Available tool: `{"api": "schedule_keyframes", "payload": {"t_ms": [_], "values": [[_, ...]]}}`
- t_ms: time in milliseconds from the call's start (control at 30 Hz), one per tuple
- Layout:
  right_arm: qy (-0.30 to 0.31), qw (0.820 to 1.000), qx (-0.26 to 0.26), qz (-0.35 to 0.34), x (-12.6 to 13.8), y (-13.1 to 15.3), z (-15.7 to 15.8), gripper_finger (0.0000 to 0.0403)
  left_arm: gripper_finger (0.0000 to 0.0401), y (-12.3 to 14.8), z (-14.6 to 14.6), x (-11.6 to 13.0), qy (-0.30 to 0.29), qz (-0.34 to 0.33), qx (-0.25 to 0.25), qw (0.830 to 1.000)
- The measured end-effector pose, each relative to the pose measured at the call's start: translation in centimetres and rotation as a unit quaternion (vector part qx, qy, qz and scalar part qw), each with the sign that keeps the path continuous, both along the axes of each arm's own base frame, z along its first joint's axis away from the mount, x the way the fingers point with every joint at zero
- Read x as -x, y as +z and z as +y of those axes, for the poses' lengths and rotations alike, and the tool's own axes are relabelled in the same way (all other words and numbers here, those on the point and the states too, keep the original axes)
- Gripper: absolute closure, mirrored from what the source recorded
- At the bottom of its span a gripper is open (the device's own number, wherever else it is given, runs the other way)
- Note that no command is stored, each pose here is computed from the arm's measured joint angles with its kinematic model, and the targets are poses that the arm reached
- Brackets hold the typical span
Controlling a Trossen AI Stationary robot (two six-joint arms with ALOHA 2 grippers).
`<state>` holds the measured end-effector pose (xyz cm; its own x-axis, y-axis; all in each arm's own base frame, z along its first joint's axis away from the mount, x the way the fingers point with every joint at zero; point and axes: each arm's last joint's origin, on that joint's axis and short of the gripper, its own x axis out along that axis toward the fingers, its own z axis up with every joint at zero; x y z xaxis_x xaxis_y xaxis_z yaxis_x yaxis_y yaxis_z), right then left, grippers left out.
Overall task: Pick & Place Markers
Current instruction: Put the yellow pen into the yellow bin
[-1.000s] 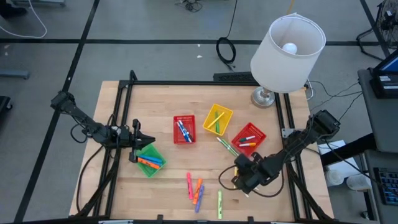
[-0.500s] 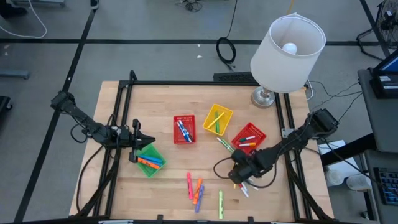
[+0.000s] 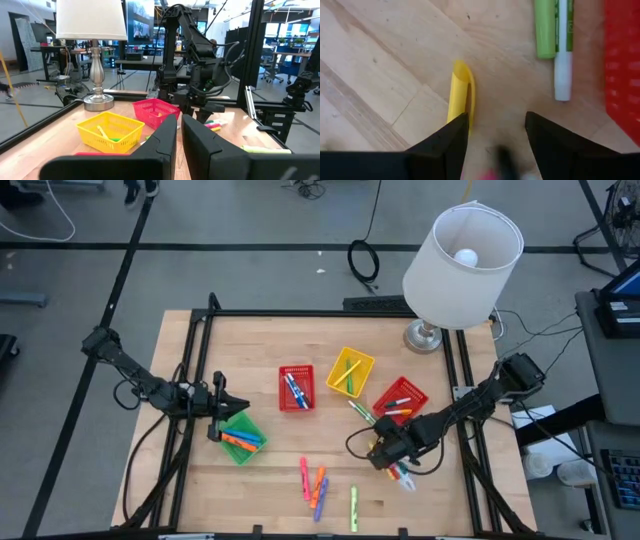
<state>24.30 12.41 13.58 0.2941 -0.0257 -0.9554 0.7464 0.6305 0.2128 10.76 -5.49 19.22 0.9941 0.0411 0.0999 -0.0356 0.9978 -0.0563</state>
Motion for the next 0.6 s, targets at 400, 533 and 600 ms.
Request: {"api": "schedule_keyframes", "payload": {"t_ms": [400,533,600], "values": [[0.037,0.999,0.029,-0.016,-0.32,0.00,-0.23,0.0217,0.0364,0.00,0.00,0.00,0.000,0.000,0.000,1.000],[0.043,0.998,0.031,-0.029,-0.46,0.20,-0.26,0.0218,0.0364,-0.01,0.00,0.00,0.000,0.000,0.000,1.000],[0.042,0.998,0.030,-0.043,-0.62,0.43,-0.23,0.0218,0.0364,0.00,0.00,0.00,0.000,0.000,0.000,1.000]]}}
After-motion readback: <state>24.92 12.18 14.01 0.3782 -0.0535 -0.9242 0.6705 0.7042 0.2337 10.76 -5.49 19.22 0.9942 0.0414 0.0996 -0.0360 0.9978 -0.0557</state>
